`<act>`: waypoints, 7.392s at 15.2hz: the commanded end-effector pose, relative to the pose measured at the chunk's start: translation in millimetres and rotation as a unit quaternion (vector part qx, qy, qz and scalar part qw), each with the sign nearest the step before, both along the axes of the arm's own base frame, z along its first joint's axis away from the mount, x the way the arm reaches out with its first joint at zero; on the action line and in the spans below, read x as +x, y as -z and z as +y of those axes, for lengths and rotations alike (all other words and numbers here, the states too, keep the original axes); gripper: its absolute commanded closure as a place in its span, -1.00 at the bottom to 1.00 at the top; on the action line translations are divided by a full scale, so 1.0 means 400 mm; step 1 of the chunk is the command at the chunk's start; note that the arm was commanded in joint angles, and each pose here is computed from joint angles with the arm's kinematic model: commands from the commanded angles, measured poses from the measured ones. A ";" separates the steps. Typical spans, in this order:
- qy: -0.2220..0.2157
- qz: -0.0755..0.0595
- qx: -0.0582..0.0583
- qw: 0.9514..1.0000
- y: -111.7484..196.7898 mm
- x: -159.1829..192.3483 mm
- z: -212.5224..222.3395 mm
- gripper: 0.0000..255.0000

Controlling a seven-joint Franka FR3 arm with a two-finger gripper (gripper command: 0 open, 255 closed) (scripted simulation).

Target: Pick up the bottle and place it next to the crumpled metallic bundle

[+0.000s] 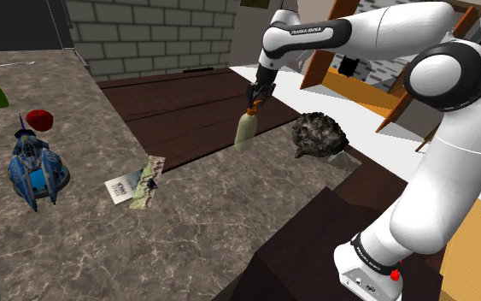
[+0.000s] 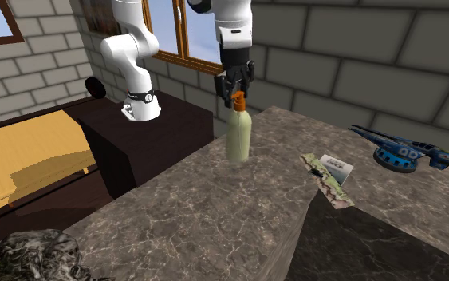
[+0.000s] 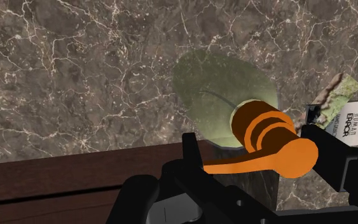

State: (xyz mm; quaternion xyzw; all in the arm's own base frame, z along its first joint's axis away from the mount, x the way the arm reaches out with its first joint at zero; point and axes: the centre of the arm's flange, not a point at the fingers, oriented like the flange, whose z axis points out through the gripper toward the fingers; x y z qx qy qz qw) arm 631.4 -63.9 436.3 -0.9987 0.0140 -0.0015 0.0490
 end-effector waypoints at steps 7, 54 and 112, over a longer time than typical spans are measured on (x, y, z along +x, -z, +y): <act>0.000 0.000 0.000 1.000 -0.105 0.002 0.002 1.00; 0.000 0.000 0.000 1.000 -0.304 -0.516 -0.918 1.00; 0.000 0.000 0.000 1.000 0.421 -0.561 -0.997 1.00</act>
